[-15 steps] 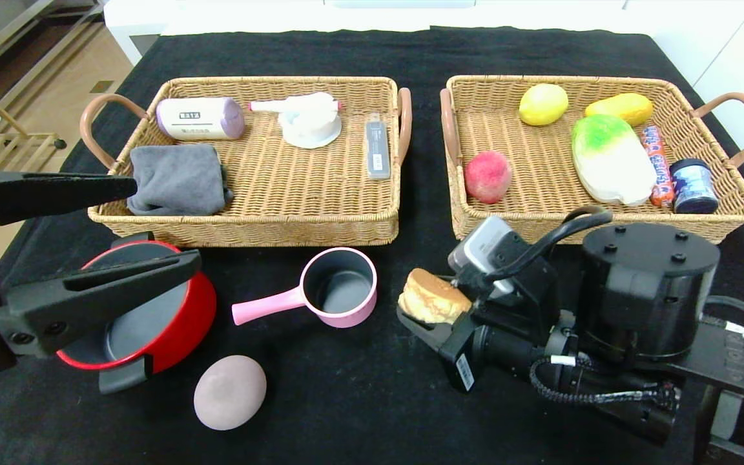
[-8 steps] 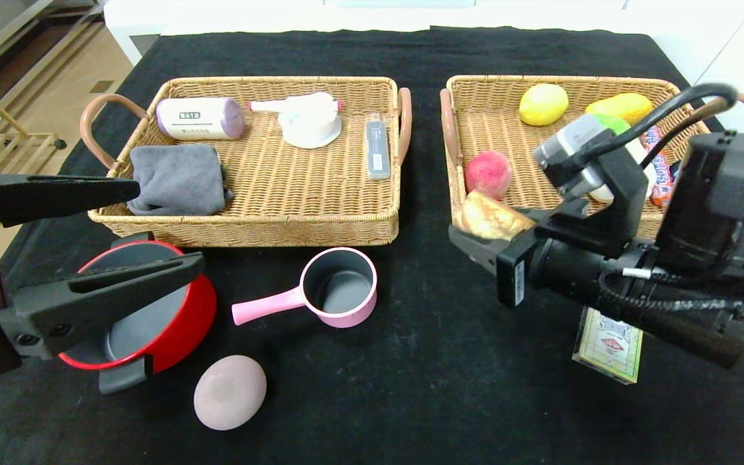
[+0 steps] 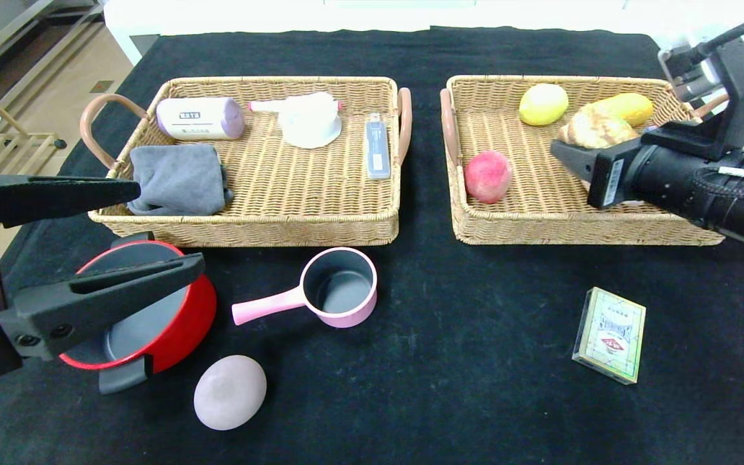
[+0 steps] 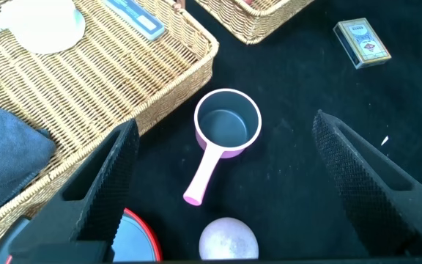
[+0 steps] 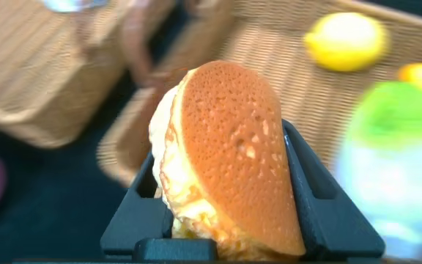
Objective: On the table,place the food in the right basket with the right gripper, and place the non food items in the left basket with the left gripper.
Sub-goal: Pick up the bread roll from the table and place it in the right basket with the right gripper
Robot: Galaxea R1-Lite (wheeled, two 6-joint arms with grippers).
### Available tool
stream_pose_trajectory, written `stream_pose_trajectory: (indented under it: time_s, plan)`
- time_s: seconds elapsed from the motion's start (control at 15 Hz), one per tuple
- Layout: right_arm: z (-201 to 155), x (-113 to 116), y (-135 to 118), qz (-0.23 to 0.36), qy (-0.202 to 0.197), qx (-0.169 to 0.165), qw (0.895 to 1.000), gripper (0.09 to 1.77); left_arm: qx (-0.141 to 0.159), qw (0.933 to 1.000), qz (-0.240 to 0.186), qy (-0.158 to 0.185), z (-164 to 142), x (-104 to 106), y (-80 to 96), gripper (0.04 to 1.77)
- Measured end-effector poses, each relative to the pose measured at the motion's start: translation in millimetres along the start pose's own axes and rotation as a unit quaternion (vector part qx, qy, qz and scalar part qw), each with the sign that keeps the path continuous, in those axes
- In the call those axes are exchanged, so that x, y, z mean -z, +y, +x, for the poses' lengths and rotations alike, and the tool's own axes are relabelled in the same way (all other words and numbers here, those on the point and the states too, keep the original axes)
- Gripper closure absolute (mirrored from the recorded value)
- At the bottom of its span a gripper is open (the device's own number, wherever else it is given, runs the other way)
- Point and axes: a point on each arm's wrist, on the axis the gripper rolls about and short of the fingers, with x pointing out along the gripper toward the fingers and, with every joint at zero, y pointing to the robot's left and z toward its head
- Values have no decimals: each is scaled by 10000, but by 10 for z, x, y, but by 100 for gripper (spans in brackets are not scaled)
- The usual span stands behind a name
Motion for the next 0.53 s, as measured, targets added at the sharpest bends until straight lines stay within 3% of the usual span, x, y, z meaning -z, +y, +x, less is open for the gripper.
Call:
stream_pose_trajectory:
  time_s: [0.53]
  plan:
    - [-9, 68, -845, -89, 147, 1366, 9905, 104, 1, 10000, -7, 13, 4, 6, 0, 9]
